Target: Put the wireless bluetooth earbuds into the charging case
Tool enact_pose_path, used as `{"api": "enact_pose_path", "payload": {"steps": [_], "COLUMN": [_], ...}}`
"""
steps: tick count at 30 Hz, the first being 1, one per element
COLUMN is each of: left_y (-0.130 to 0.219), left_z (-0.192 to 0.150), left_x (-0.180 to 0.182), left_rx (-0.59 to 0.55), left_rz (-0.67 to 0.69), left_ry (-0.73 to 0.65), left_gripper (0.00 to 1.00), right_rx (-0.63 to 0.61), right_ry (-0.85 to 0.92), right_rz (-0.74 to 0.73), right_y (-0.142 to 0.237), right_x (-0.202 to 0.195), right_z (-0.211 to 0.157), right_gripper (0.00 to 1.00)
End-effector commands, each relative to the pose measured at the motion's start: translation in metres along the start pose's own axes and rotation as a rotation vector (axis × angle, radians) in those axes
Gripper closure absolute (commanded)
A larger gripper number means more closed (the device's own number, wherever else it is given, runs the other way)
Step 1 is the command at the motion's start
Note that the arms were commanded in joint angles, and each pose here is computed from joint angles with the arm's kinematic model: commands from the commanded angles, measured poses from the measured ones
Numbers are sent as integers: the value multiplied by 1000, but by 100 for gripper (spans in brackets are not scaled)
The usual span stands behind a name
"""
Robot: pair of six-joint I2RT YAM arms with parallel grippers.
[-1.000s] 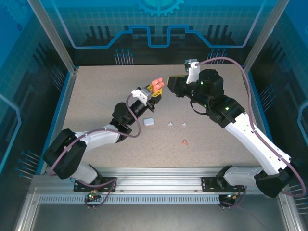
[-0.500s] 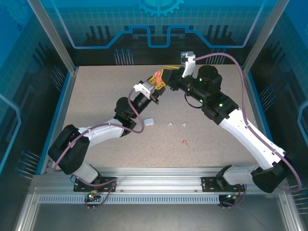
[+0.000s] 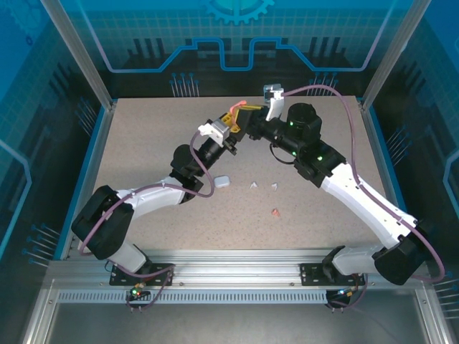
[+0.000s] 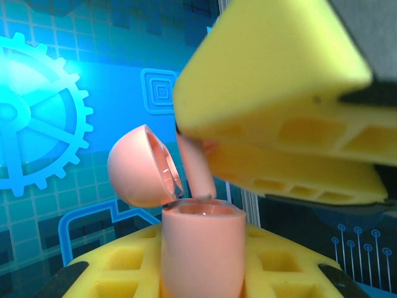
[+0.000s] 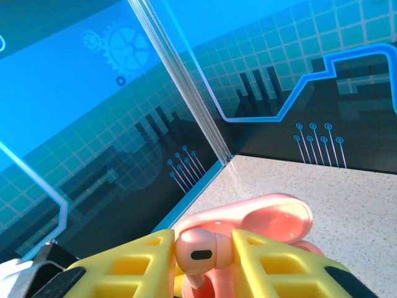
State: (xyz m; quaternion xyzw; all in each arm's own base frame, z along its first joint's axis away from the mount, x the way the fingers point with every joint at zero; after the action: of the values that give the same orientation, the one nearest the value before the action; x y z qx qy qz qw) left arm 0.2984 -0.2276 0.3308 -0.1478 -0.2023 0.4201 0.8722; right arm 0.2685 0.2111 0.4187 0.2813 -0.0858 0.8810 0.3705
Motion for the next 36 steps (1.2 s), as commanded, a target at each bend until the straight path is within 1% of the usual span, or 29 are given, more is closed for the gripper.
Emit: {"api": "enact_pose_path", "payload": {"steps": [1,10,23,36], "left_y": [-3,-2,-2,-3], "left_z": [12,12,9,14], "left_x": [2,1,0,1], "left_rx": [-53,-48,-37,-46], "left_rz": [22,19,15,17], "left_ry": [15,20,22,23], "left_gripper": [100,100,100,100], "right_rx": [-54,-44,-24,36], "right_ry": [-8,-22,-34,-46], "right_rz": [18,10,58,19], "right_y": [9,5,2,-3], "right_x": [0,-6,-3,-17], "right_z": [10,7,6,-13], "right_gripper": [72,72,73,73]}}
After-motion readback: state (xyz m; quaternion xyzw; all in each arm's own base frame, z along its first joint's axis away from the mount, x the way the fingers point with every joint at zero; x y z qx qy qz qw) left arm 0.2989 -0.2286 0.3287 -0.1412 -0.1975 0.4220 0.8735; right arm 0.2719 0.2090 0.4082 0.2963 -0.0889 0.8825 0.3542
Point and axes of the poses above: each hand's point on the last joint's axis, 136 mm out from that joint toward the fingers, its own y axis back along the fingers, its own x axis along the line the jaws close on, z = x × y, the point moved 10 cm from there along y, back along the fingers, and after that the axes turned 7 degrees about -y, right-handed, at the moved point
